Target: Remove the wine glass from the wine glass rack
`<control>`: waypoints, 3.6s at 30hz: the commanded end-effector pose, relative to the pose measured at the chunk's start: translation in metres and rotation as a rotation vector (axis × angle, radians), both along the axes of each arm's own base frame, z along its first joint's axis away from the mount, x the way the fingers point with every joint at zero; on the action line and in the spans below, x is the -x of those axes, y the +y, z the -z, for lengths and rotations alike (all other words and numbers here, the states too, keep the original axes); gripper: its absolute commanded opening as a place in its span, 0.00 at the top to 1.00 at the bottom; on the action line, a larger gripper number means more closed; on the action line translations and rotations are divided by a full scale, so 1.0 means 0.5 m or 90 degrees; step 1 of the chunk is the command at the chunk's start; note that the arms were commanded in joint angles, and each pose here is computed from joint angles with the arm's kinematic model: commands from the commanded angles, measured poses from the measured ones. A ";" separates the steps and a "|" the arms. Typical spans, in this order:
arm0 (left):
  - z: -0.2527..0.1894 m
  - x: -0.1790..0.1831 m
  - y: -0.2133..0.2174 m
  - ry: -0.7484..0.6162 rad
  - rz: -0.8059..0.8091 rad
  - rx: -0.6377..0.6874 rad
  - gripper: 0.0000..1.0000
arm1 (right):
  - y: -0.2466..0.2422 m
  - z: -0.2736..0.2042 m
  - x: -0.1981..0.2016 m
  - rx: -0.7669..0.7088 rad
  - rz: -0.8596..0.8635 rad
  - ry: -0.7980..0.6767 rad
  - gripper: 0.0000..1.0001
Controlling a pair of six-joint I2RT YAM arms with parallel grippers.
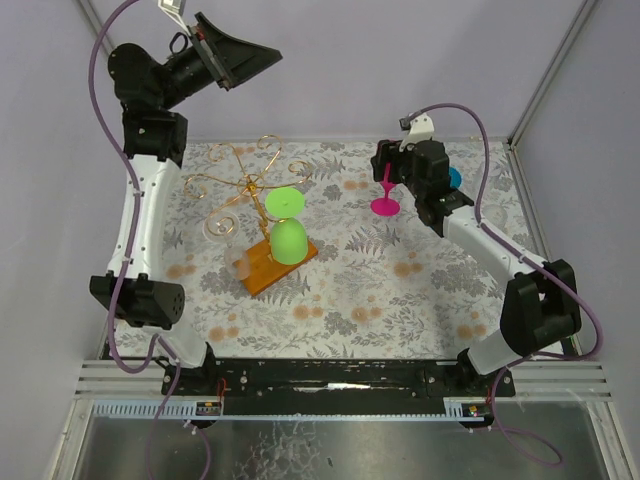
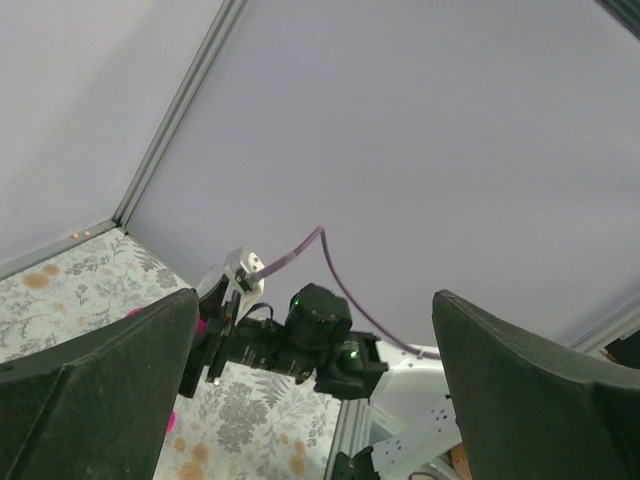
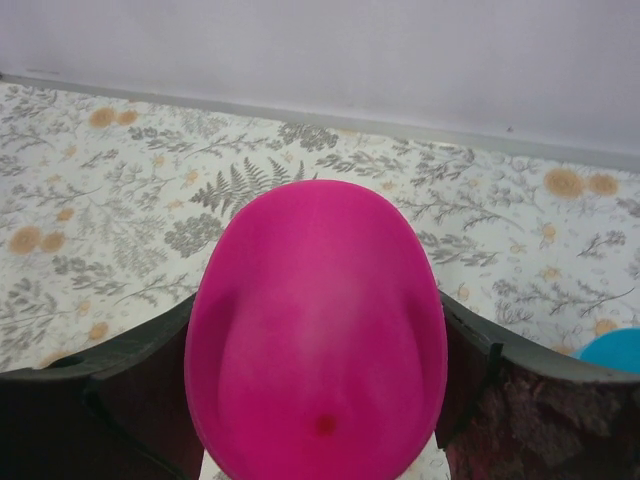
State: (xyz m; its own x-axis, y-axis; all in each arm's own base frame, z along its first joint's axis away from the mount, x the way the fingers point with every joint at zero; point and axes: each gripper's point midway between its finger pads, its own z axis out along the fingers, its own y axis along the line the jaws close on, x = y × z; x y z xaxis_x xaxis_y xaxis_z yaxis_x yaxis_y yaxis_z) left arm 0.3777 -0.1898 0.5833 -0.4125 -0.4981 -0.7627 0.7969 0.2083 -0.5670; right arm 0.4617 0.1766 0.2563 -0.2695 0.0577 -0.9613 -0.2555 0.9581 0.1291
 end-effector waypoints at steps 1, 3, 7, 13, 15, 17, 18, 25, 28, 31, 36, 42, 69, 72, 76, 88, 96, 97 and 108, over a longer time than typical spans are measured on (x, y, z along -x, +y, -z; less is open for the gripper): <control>-0.060 0.058 0.032 -0.024 0.011 0.030 0.00 | -0.025 -0.111 -0.025 -0.001 0.044 -0.191 0.46; -0.065 0.062 0.044 -0.022 0.002 0.032 0.00 | -0.027 -0.096 -0.033 0.006 0.050 -0.202 0.47; -0.071 0.078 0.051 -0.016 0.004 0.029 0.00 | -0.032 -0.063 -0.052 0.024 0.066 -0.210 0.47; -0.073 0.104 0.047 -0.017 0.022 0.019 0.00 | -0.033 -0.031 -0.072 0.041 0.076 -0.230 0.45; -0.072 0.106 0.047 -0.015 0.020 0.019 0.00 | -0.037 -0.020 -0.073 0.041 0.083 -0.243 0.44; -0.074 0.111 0.047 -0.015 0.019 0.018 0.00 | -0.044 -0.004 -0.070 0.041 0.092 -0.249 0.44; -0.076 0.113 0.047 -0.016 0.018 0.016 0.00 | -0.047 -0.001 -0.067 0.037 0.098 -0.251 0.44; -0.076 0.117 0.047 -0.020 0.016 0.006 0.00 | -0.053 0.073 -0.065 0.024 0.111 -0.242 0.42; -0.073 0.119 0.046 -0.020 0.016 0.001 0.00 | -0.057 0.094 -0.061 0.019 0.116 -0.245 0.38; -0.073 0.125 0.044 -0.023 0.020 -0.003 0.00 | -0.064 0.121 -0.058 0.017 0.128 -0.238 0.33; -0.071 0.136 0.044 -0.027 0.024 -0.009 0.00 | -0.066 0.156 -0.053 0.018 0.129 -0.228 0.21; -0.073 0.147 0.042 -0.034 0.027 -0.014 0.00 | -0.079 0.179 -0.049 0.020 0.146 -0.230 0.05; -0.064 0.093 0.076 -0.065 -0.024 -0.013 0.00 | -0.103 -0.208 0.088 -0.036 0.101 -0.393 0.01; -0.055 0.035 0.131 -0.044 -0.072 -0.015 0.00 | -0.043 -0.266 0.102 -0.081 -0.002 -0.290 0.01; -0.025 -0.024 0.213 -0.005 -0.119 -0.016 0.00 | 0.045 -0.345 0.138 -0.148 -0.138 -0.109 0.01; 0.103 -0.090 0.369 0.078 -0.228 -0.093 0.01 | 0.194 -0.323 0.292 -0.450 -0.358 0.297 0.23; 0.178 -0.055 0.404 0.112 -0.366 -0.223 0.00 | 0.205 -0.309 0.345 -0.499 -0.372 0.380 0.23; 0.178 -0.038 0.405 0.108 -0.383 -0.234 0.00 | 0.211 -0.308 0.353 -0.502 -0.377 0.388 0.24; 0.243 0.100 0.398 0.110 -0.467 -0.297 0.00 | 0.297 -0.268 0.415 -0.512 -0.418 0.487 0.29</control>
State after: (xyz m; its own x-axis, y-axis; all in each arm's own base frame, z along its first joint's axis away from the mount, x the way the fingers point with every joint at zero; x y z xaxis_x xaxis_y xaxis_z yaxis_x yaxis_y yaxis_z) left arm 0.3396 0.0034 0.4809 -0.2381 -0.3731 -0.8967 0.3328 0.8361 -0.4362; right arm 0.2722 0.3110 0.3830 -0.9113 0.2335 -0.3392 -0.2555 0.3254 0.9104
